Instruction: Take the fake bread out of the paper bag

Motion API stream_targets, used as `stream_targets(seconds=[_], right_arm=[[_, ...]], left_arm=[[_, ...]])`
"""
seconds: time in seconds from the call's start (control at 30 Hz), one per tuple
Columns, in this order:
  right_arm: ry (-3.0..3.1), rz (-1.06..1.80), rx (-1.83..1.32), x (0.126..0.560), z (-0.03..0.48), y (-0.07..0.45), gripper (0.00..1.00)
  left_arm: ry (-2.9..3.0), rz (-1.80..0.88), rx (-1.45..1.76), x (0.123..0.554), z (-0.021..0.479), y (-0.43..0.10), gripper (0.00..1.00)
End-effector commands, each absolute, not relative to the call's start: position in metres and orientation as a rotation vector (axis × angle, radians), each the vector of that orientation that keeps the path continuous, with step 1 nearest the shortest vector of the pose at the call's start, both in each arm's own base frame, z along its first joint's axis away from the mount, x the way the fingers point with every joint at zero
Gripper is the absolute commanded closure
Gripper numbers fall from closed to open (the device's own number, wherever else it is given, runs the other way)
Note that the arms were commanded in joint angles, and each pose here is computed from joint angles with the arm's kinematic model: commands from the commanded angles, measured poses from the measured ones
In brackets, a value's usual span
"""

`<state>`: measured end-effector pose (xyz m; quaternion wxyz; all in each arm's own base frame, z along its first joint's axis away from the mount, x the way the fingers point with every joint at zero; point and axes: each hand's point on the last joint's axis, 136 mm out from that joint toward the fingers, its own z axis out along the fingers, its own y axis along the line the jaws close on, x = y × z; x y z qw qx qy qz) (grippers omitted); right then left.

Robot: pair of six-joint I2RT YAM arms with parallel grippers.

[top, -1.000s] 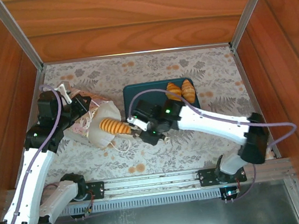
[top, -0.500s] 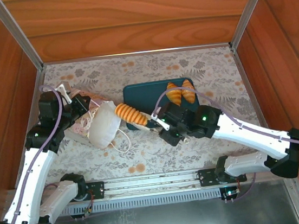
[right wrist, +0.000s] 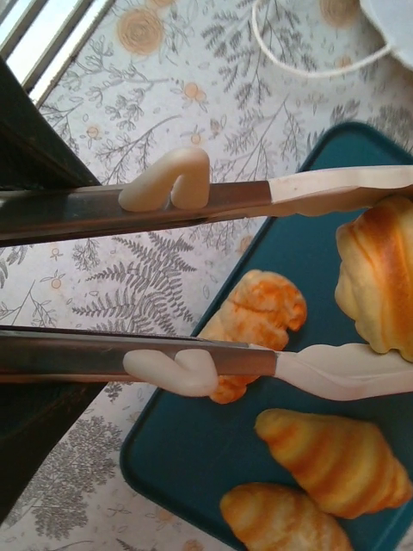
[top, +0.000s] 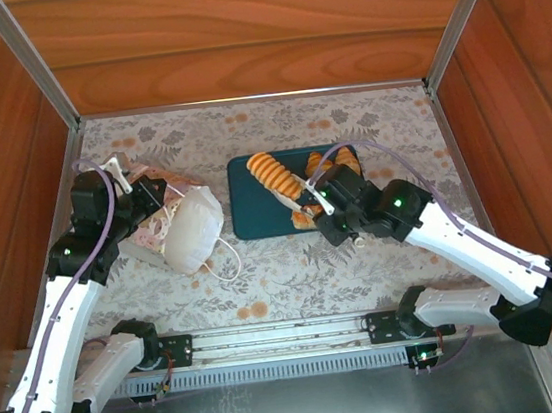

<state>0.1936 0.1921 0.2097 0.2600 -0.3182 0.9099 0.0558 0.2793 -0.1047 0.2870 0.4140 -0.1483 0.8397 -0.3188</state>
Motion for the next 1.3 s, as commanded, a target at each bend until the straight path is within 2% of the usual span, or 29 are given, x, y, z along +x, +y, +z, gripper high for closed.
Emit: stream_targets(seconds=[0.0, 0.3, 0.6, 1.0, 1.27], right_arm=[[2.505, 0.196, -0.759, 0.210, 0.211, 0.200, 0.51], [2.691, 0.250, -0.543, 0.246, 0.190, 0.200, 0.51], [2.821, 0.162, -0.504, 0.275, 0.163, 0.196, 0.51], [2.943, 0.047, -0.531, 0.292, 0.134, 0.200, 0.50], [2.976, 0.089, -0.540, 0.289, 0.137, 0.208, 0.44]], left_arm=[[2.076, -0.813, -0.368, 0.278, 0.294, -0.104, 1.00], [2.074, -0.827, -0.347, 0.277, 0.297, -0.106, 1.00], [2.074, -0.847, -0.325, 0.275, 0.299, -0.109, 1.00], [2.078, -0.856, -0.317, 0.273, 0.298, -0.111, 1.00], [2.080, -0.854, -0.313, 0.272, 0.297, -0.111, 1.00]])
